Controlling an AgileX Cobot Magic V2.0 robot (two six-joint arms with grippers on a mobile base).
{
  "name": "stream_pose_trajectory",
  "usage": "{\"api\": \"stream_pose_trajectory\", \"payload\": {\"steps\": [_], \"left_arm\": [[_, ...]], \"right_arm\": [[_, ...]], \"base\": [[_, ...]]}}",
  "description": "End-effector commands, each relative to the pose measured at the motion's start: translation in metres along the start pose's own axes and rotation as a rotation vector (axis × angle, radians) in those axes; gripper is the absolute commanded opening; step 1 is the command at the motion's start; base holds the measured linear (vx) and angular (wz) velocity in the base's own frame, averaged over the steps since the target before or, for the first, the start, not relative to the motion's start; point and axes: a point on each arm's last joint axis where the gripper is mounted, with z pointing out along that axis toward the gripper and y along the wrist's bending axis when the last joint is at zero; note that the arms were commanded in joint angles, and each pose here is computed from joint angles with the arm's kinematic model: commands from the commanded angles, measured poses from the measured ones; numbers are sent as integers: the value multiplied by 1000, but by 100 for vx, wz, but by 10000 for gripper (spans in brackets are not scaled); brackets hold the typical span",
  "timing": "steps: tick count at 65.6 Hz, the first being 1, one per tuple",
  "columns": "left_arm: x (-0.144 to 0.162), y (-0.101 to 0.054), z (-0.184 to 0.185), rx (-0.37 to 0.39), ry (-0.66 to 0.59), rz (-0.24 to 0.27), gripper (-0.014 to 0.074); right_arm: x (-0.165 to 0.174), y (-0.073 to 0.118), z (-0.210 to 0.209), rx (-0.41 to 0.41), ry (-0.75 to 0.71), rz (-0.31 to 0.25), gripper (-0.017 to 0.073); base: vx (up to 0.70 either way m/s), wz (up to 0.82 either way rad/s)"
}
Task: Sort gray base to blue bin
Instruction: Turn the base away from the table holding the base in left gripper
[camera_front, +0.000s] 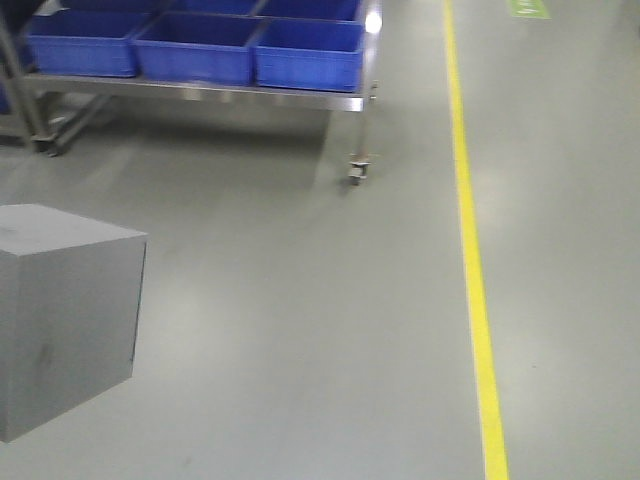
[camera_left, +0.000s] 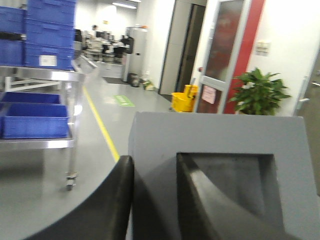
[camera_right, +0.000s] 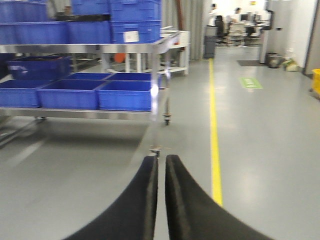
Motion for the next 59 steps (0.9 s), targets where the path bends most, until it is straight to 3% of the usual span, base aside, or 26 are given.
{"api": "stream_pose_trajectory", "payload": {"steps": [1,24,59], "left_arm": [[-19,-4,-1,29,-131,-13,-5],[-19,-4,-1,29,-131,-13,-5],[-19,-4,-1,29,-130,-13,-5]], "right_arm": [[-7,0,-1,1,-81,-13,-4],[-7,0,-1,1,-81,-13,-4],[-7,0,-1,0,-81,-13,-4]], "base": [[17,-62],[21,-37],[34,4]]}}
